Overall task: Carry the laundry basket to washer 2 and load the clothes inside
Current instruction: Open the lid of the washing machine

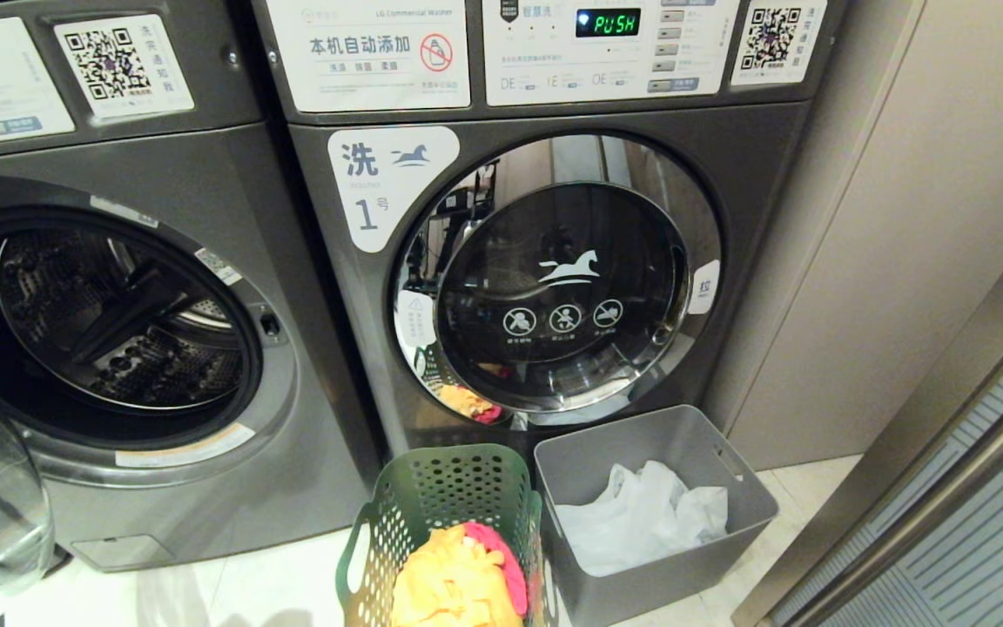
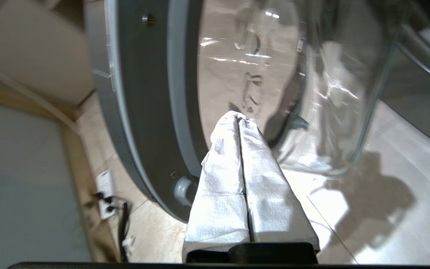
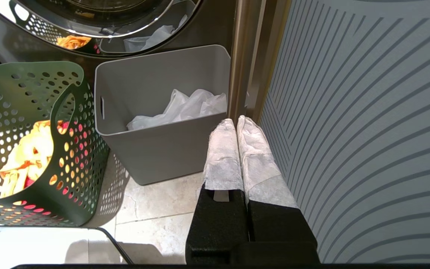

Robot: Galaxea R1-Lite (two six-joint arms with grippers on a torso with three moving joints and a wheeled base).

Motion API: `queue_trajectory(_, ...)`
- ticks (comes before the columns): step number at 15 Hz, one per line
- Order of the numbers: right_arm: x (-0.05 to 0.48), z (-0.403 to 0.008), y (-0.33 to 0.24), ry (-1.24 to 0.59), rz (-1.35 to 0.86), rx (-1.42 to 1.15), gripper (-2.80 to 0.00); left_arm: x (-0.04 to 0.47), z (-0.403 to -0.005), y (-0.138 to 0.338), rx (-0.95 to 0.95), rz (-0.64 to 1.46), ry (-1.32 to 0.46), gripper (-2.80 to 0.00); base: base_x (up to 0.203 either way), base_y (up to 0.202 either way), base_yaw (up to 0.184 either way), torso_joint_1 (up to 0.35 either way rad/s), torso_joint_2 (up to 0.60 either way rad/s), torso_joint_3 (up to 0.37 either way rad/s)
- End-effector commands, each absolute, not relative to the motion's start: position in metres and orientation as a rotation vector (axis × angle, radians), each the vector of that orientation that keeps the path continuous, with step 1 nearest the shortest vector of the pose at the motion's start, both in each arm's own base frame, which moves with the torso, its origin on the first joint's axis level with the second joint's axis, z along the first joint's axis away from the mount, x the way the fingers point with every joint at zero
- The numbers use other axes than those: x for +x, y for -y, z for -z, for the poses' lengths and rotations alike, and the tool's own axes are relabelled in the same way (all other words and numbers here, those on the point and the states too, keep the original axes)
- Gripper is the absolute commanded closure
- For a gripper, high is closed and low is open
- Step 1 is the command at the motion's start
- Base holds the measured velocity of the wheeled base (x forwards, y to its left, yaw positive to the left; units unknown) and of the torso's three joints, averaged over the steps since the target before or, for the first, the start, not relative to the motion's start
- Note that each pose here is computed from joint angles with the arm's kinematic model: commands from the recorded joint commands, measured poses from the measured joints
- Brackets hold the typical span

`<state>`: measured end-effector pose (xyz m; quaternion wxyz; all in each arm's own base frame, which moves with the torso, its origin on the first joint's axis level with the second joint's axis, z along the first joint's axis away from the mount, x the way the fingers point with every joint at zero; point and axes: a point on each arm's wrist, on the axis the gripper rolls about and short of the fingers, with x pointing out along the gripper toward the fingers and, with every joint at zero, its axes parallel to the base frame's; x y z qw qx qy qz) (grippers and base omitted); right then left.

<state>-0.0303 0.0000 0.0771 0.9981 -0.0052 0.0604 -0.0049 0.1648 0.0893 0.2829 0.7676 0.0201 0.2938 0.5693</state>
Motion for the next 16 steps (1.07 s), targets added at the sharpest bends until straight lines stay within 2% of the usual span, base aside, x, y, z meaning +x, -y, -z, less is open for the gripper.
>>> queue_trajectory(1,-0.030,-0.077,0.000,-0.123,0.012,-0.011,0.00,0.179,-0.274,-0.110,0.061,-1.390,-0.680,0.00,0.000,0.000,0.000,0.000,0.00,0.000)
queue_trajectory(7,-0.030,-0.077,0.000,-0.123,0.012,-0.011,0.00,0.181,-0.275,-0.175,-0.043,-1.638,-0.652,0.00,0.000,0.000,0.000,0.000,0.00,0.000)
queue_trajectory(13,-0.030,-0.077,0.000,-0.123,0.011,-0.011,0.00,0.185,-0.271,-0.230,-0.102,-1.755,-0.641,0.00,0.000,0.000,0.000,0.000,0.00,0.000)
queue_trajectory(16,-0.030,-0.077,0.000,-0.124,0.012,-0.011,0.00,0.181,-0.280,-0.259,-0.136,-1.820,-0.578,0.00,0.000,0.000,0.000,0.000,0.00,0.000)
